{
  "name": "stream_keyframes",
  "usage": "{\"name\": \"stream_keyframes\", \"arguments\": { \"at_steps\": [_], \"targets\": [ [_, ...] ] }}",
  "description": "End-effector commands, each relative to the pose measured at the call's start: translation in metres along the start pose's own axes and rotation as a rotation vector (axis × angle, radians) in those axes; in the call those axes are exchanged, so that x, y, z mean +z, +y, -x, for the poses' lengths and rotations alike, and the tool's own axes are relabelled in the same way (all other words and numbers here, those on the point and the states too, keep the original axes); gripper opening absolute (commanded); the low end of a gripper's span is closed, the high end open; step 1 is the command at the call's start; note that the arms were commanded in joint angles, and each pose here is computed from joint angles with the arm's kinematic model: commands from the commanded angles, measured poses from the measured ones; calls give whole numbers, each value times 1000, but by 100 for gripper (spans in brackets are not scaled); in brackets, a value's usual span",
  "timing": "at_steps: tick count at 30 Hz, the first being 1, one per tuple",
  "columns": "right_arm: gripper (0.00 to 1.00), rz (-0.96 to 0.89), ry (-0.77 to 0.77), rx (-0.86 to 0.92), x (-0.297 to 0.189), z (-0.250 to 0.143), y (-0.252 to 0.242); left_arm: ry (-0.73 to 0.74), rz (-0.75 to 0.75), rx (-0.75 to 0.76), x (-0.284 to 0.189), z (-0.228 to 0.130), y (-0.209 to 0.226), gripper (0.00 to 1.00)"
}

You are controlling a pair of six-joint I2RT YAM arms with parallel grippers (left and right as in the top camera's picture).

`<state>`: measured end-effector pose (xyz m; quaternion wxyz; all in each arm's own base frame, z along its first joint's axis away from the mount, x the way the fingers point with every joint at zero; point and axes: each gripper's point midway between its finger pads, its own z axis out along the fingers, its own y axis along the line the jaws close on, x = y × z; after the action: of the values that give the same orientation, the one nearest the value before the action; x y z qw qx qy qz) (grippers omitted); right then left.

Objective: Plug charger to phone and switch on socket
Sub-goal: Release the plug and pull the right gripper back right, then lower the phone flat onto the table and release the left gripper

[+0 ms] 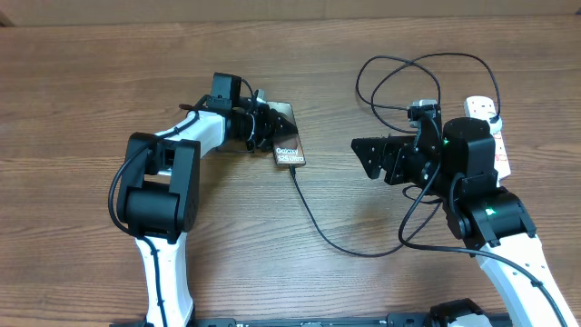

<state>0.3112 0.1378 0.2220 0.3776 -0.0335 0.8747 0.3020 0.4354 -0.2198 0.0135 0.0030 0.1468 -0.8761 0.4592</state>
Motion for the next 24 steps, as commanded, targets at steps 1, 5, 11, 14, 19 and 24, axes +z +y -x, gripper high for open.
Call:
{"name": "stream_keyframes", "arguments": {
  "at_steps": [1, 5, 11, 14, 19, 24],
  "targets": [
    [85, -40, -35, -22, -6, 8, -7, -60, 92, 23, -6, 9, 10, 45],
    [86, -68, -43, 3, -10, 11, -19, -69, 175, -16, -8, 6, 27, 59],
    [89, -159, -55, 87, -26, 16, -53, -72, 297, -107, -20, 1, 57, 78],
    [91, -226, -82, 146, -43, 25, -76, -71, 347, -174, -33, -1, 74, 83],
    [94, -323, -148, 170, -75, 46, -105, -59, 418, -273, -55, -8, 98, 90],
    [97, -358, -219, 131, -100, 84, -107, -20, 524, -325, -74, -23, 120, 100]
  ]
}}
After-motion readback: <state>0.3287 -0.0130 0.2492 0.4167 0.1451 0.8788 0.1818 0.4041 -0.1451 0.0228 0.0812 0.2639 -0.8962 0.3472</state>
